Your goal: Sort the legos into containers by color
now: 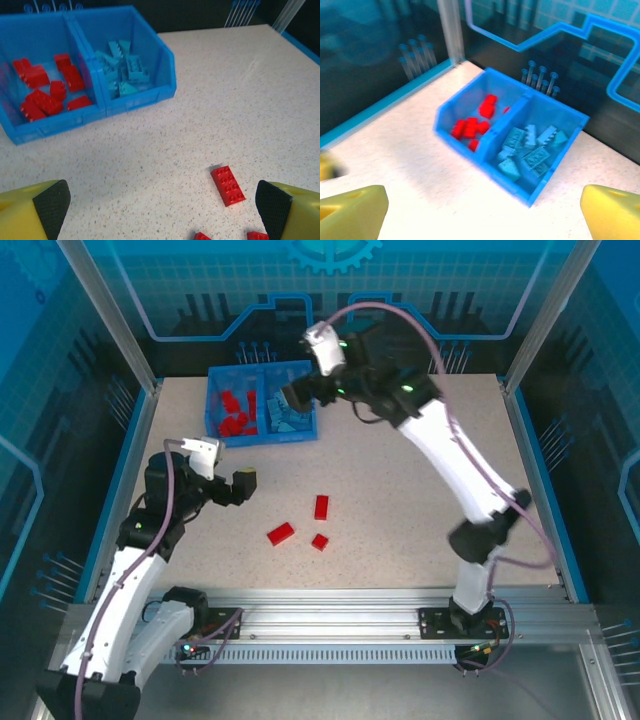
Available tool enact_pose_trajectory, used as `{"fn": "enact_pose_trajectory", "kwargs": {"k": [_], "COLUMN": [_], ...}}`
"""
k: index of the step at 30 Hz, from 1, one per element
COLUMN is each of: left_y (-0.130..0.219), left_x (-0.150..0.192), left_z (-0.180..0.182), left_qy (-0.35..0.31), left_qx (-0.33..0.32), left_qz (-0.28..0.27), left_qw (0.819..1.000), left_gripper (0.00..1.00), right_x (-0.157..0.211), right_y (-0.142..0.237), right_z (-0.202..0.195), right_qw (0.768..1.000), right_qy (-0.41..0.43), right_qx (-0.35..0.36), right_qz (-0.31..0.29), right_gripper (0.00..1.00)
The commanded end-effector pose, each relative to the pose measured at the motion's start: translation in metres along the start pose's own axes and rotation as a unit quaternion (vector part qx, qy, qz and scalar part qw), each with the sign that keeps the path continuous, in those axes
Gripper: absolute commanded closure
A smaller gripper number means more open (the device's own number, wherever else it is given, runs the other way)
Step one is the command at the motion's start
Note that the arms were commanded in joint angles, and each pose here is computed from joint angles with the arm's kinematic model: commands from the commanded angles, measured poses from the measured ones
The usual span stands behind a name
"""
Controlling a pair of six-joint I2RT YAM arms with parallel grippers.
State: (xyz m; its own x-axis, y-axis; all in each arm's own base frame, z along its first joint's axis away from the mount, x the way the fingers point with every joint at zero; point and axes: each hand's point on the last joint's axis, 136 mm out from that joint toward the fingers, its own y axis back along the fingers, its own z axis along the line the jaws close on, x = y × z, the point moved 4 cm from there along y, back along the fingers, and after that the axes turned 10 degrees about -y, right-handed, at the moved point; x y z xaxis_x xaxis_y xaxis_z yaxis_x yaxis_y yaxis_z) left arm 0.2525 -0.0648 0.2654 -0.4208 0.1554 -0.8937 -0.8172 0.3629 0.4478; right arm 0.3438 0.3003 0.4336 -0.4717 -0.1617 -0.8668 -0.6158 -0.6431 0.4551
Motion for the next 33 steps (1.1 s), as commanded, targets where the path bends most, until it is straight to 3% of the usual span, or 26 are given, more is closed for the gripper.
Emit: {"fn": "enact_pose_trajectory", "kwargs": {"k": [1,8,15,25,33], "left_y": [-0.003,-0.023,-0.061,-0.145,-0.193], "left_x": [-0.008,-0.01,-0.008,0.045,0.092], "left_z": [0.013,-0.018,-0.074,-0.122,-0.137], "left_qy": [0.049,0.111,0.145,0.113,0.105], "left_qx": [-0.036,0.007,0.015,-0.058,-0.078], "left_qz": [0.01,0.082,0.137,0.279,0.358], "left_qw": [0.998,0.99,0.98,0.952,0.925], "left_gripper": [0.01,0.05,0.05,0.1,0.16], "right_x": [0.07,0.16,0.229,0.275,0.279], "right_y": [0.027,0.098,0.126,0.125,0.131], "right_z": [0.025,0.03,0.015,0.006,-0.002], "right_qw": [0.988,0.973,0.958,0.938,0.942], "right_qy": [-0.039,-0.109,-0.162,-0.198,-0.203], "right_qx": [-0.078,-0.08,-0.048,-0.011,0.015], "right_qz": [0.129,0.189,0.232,0.284,0.266], "right_gripper": [0.0,0.0,0.0,0.0,0.0]}}
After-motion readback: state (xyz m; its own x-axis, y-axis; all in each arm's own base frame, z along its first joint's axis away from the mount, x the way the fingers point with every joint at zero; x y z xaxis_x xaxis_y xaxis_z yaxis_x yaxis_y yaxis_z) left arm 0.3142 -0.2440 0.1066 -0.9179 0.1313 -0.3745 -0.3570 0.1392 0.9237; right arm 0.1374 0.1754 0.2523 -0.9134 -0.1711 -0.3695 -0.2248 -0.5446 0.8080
